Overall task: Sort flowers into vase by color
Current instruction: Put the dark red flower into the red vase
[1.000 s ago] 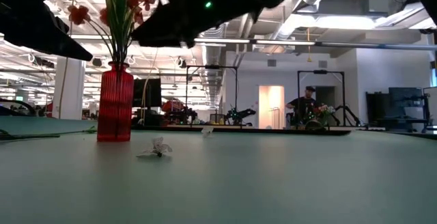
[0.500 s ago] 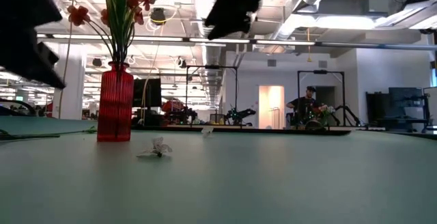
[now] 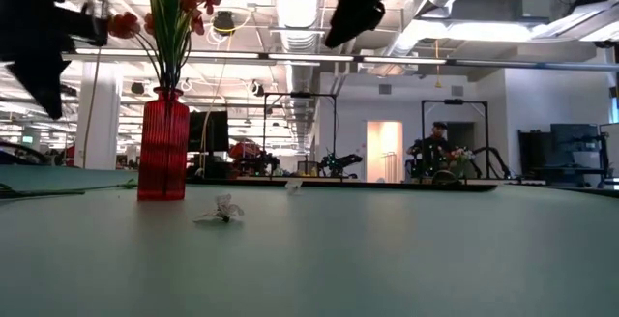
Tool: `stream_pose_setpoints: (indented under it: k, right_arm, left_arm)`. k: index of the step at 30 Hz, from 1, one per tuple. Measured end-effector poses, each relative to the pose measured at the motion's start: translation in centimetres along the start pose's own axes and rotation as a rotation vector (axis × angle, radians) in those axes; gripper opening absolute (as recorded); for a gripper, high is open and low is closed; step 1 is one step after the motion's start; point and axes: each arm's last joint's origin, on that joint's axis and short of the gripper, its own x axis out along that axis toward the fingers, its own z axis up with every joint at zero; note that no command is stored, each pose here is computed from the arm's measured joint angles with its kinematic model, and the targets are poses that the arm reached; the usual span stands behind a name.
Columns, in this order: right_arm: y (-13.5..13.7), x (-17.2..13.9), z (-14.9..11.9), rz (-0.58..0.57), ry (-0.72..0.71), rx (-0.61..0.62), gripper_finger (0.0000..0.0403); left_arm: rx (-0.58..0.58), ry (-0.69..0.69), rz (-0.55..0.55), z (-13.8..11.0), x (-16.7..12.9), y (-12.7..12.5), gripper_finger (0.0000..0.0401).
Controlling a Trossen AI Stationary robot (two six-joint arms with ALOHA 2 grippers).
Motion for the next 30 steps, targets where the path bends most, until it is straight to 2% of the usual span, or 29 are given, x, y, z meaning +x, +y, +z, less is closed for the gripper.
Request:
stream_pose_setpoints:
  k: [1,4,8,13,15,17,19,22,28,30]
  right_arm:
    - [0.3,0.1,-0.1,-0.010,0.008,-0.005,0.0244]
    - [1.4,0.1,-0.6,-0.058,0.041,-0.033,0.0244]
    - [2.6,-0.1,-1.3,-0.131,0.080,-0.030,0.0244]
    - [4.1,-0.3,-1.9,-0.181,0.099,-0.032,0.0244]
    - [4.7,-0.4,-2.1,-0.174,0.105,-0.044,0.0244]
    - [5.3,-0.5,-2.2,-0.165,0.104,-0.056,0.0244]
    - [5.8,-0.5,-2.3,-0.157,0.102,-0.067,0.0244]
    - [6.4,-0.6,-2.3,-0.147,0.093,-0.076,0.0244]
    - [6.5,-0.6,-2.3,-0.144,0.087,-0.077,0.0244]
    - [6.5,-0.6,-2.3,-0.144,0.088,-0.077,0.0244]
  left_arm:
    - [-0.008,0.024,0.031,0.4,-0.2,0.5,0.0000]
    - [0.015,0.040,-0.010,1.8,-0.9,1.2,0.0000]
    - [0.028,0.040,0.002,3.3,-1.3,2.2,0.0000]
    - [-0.018,0.125,0.118,4.4,-1.9,4.6,0.0000]
    - [0.046,0.201,0.135,4.5,-2.4,5.6,0.0000]
    - [0.152,0.269,0.079,4.6,-2.6,6.1,0.0000]
    - [0.263,0.301,-0.006,4.7,-2.7,6.3,0.0000]
    - [0.409,0.304,-0.025,5.2,-2.8,6.5,0.0000]
    - [0.444,0.332,0.168,6.3,-2.0,7.6,0.0000]
    - [0.493,0.368,0.214,6.7,-1.6,8.1,0.0000]
